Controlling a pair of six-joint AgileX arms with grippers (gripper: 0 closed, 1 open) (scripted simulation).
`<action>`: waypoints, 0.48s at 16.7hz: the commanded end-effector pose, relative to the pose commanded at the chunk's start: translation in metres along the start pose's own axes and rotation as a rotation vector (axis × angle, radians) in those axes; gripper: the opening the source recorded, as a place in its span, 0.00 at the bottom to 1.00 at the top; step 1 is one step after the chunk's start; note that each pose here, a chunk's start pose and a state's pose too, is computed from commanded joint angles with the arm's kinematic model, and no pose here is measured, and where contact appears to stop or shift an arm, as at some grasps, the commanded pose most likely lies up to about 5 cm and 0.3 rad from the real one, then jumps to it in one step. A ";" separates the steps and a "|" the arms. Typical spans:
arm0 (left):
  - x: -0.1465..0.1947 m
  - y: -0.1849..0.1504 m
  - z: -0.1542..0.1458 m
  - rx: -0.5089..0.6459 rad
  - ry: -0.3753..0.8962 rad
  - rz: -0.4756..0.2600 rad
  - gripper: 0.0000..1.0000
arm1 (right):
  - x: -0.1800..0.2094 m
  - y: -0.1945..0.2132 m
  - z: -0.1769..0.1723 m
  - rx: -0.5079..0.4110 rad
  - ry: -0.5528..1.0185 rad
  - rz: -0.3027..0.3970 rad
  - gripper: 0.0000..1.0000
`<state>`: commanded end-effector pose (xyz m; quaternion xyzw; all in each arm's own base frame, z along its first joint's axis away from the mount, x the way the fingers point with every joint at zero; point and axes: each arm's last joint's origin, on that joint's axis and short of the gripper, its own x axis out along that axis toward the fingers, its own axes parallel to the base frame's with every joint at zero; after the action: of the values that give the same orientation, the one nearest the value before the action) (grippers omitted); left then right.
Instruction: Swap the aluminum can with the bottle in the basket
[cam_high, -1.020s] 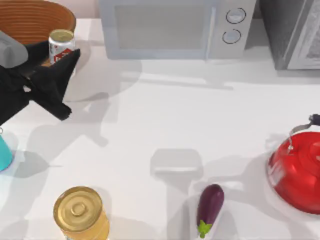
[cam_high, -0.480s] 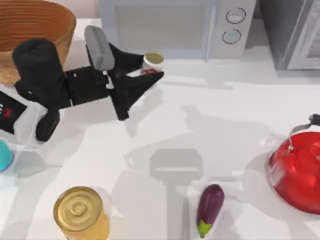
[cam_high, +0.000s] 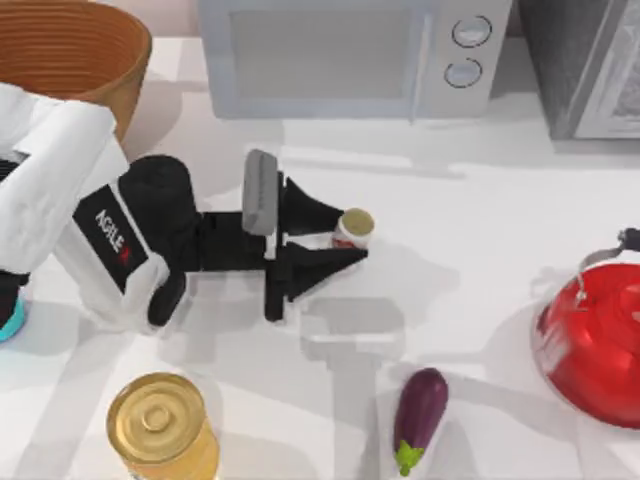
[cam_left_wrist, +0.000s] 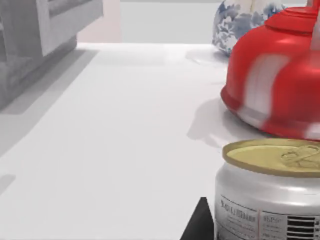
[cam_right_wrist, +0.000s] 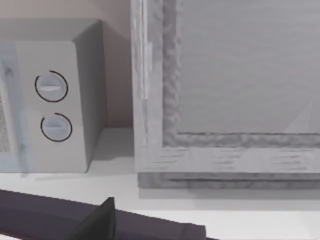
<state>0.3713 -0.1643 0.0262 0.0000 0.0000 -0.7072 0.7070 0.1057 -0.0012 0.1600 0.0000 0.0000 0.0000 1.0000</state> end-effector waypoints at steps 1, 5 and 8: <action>0.001 0.000 -0.005 0.000 0.000 -0.013 0.00 | 0.000 0.000 0.000 0.000 0.000 0.000 1.00; 0.002 -0.001 -0.008 0.000 0.000 -0.020 0.00 | 0.000 0.000 0.000 0.000 0.000 0.000 1.00; 0.002 -0.001 -0.008 0.000 0.000 -0.020 0.08 | 0.000 0.000 0.000 0.000 0.000 0.000 1.00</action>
<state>0.3708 -0.1661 0.0180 0.0000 0.0000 -0.7141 0.7000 0.1057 -0.0012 0.1600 0.0000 0.0000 0.0000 1.0000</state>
